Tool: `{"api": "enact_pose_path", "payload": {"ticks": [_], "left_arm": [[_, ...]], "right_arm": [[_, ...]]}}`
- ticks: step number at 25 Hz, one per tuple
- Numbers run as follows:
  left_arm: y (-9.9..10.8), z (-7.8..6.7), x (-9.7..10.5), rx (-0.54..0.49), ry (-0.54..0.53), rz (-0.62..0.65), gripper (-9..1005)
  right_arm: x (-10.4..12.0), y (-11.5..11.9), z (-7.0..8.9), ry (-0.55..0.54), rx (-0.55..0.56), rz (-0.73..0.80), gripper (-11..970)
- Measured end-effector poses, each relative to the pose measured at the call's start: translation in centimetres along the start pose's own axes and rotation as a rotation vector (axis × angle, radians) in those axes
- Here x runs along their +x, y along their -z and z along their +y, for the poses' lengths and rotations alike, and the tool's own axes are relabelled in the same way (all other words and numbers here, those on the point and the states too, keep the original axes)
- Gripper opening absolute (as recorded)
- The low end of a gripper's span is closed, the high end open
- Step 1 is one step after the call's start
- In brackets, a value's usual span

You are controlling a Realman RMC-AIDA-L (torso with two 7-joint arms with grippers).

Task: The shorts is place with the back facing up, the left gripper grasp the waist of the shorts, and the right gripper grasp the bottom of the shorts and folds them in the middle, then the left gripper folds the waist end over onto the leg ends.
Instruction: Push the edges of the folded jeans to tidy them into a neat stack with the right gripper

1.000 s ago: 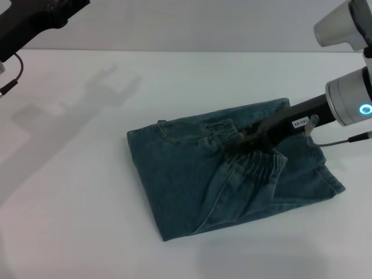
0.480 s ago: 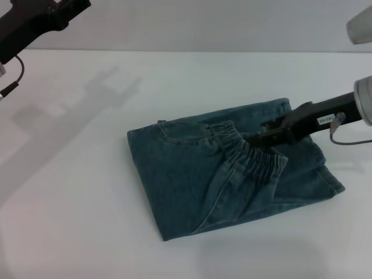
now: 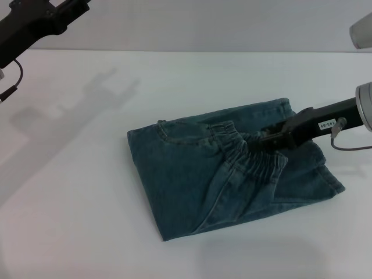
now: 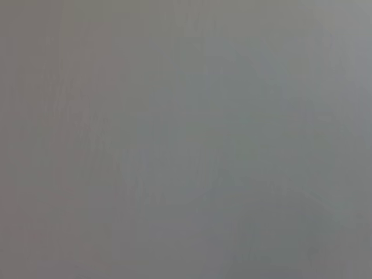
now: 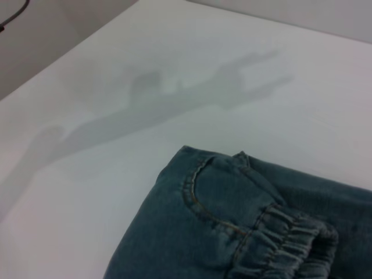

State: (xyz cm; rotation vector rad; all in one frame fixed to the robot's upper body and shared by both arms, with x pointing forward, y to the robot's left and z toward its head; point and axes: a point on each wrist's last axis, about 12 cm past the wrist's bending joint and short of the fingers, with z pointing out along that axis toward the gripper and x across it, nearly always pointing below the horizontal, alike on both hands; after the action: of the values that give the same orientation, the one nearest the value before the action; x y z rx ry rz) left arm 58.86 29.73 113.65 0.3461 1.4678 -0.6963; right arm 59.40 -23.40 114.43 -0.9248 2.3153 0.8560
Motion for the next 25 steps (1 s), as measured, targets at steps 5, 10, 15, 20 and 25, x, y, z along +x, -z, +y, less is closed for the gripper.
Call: {"api": "enact_pose_path", "payload": {"ticks": [5,10,15,20,25], "left_arm": [[0.1,0.0,0.0,0.002,0.001,0.000,755],[0.1,-0.1,0.0,0.006,0.001,-0.001,755],[0.1,-0.1,0.0,0.008,0.001,-0.002,755],[0.1,-0.1,0.0,0.008,0.002,-0.002,755],[0.1,-0.1,0.0,0.008,0.000,-0.002,755]], "right_arm": [[0.4,-0.2,0.1,-0.009,-0.011,0.002,613],[0.7,-0.5,0.0,-0.024,-0.017,0.007,613],[0.4,-0.8,0.2,-0.019,-0.030,0.005,613],[-0.2,-1.8,1.0,0.003,-0.077,0.015,612],[-0.6,-2.8,1.7,0.044,-0.096,0.060,613]]}}
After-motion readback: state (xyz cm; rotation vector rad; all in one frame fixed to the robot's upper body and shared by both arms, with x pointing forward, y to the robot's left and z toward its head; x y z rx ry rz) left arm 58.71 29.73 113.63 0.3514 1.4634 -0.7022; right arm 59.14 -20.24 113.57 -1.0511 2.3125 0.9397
